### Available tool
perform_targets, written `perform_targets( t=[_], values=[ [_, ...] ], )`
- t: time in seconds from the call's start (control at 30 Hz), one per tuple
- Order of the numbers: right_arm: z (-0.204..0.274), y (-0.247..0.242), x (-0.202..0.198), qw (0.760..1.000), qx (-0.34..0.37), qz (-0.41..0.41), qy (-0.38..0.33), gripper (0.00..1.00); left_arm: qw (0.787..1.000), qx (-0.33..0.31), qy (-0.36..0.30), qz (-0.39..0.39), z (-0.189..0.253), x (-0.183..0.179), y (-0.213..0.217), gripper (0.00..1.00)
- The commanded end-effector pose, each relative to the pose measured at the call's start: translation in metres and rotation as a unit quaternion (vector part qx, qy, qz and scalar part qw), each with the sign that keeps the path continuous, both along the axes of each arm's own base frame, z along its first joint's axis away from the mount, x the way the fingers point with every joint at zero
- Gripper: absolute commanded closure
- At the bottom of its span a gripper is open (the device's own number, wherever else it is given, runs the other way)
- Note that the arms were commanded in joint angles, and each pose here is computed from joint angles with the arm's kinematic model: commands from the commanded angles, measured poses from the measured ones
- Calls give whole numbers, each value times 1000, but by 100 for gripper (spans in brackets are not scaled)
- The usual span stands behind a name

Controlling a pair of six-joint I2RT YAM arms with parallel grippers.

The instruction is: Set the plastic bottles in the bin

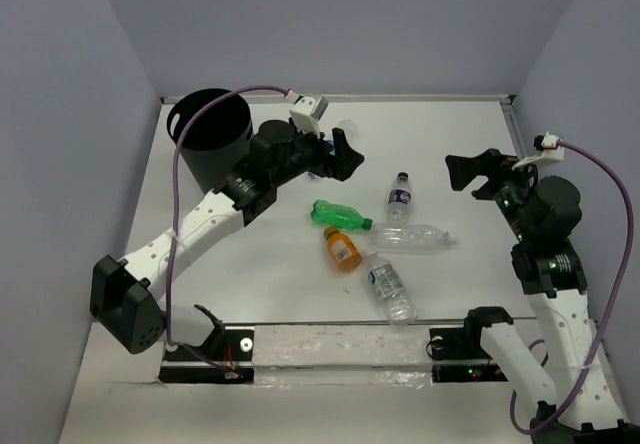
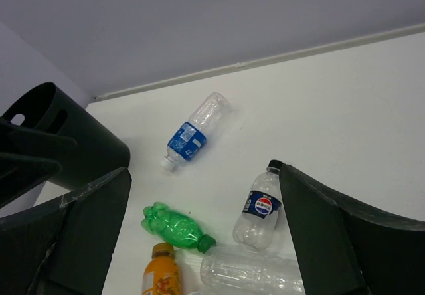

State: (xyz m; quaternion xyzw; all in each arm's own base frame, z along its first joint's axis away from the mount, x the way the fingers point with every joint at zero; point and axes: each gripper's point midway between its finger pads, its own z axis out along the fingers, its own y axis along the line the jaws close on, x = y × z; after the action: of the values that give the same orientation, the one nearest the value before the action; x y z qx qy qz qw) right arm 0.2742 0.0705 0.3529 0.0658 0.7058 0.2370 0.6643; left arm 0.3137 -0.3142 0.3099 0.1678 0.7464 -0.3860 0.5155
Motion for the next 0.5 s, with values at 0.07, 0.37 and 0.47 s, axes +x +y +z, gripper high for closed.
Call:
perform_targets(
  t=[0.07,0.37,0.47],
  values=[
    [6,6,-6,999,15,16,-23,2,986,99,-44,126,-3,70,16,1],
    [-21,17,-9,999,16,48,1,2,933,275,-18,231,-72,179,37,1],
    [-24,21,-8,998,15,60,7,1,930,298,-18,214,-86,202,34,1]
  ],
)
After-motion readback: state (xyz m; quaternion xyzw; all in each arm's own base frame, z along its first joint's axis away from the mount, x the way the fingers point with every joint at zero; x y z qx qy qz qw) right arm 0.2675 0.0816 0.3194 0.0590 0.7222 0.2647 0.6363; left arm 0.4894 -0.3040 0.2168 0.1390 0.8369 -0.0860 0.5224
